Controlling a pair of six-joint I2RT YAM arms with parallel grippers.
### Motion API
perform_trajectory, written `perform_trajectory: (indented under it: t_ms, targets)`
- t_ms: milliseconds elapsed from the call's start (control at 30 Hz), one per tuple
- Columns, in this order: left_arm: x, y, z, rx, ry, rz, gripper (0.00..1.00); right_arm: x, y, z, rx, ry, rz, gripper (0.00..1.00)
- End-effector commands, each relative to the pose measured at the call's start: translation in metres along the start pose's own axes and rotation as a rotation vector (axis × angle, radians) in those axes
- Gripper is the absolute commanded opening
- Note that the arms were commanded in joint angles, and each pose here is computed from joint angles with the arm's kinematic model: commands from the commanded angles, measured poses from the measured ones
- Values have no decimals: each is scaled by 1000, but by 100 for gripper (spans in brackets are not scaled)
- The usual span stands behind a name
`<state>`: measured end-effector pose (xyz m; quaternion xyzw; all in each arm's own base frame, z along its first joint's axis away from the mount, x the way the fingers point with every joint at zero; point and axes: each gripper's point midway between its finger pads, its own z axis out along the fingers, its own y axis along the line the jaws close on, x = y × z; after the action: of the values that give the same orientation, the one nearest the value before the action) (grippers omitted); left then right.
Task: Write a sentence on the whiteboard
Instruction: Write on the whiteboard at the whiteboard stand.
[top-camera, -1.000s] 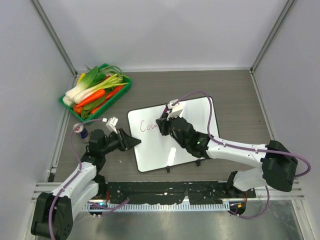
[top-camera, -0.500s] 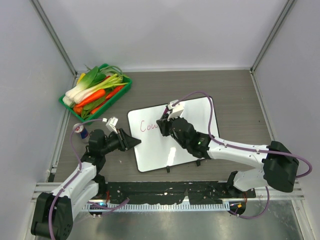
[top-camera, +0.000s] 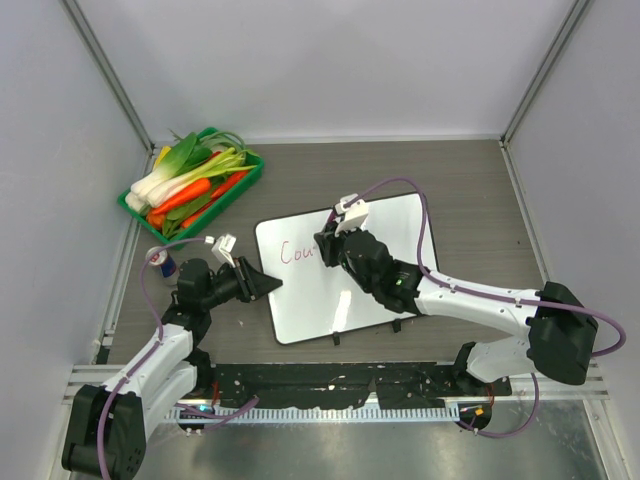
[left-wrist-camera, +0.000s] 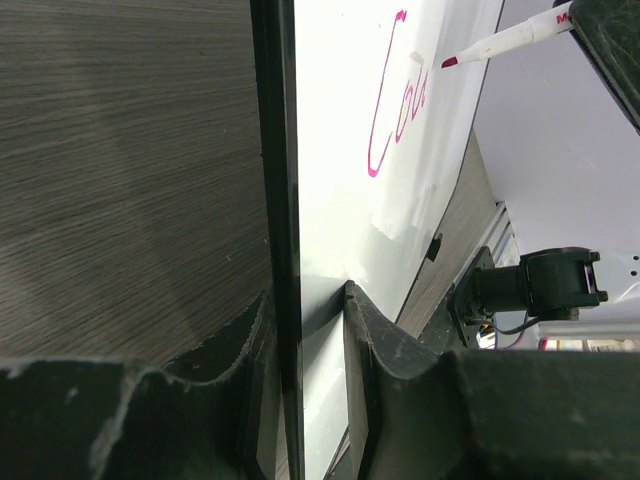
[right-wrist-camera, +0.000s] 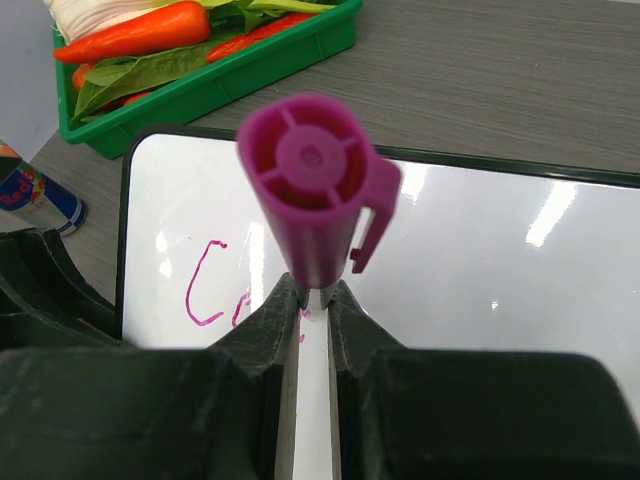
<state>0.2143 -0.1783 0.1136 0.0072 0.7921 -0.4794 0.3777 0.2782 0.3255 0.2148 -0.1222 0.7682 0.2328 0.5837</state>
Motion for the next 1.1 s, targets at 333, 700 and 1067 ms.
perform_trajectory:
  t_ms: [333, 700, 1067]
  targets:
    - [-7, -1, 1, 9, -26, 58, 0, -25, 4, 5, 16, -58, 17, 1]
    - [-7, -1, 1, 8, -27, 58, 0, -7, -11, 4, 74, -25, 5, 1]
    - [-7, -1, 1, 9, -26, 60, 0, 7, -14, -2, 52, 12, -3, 1]
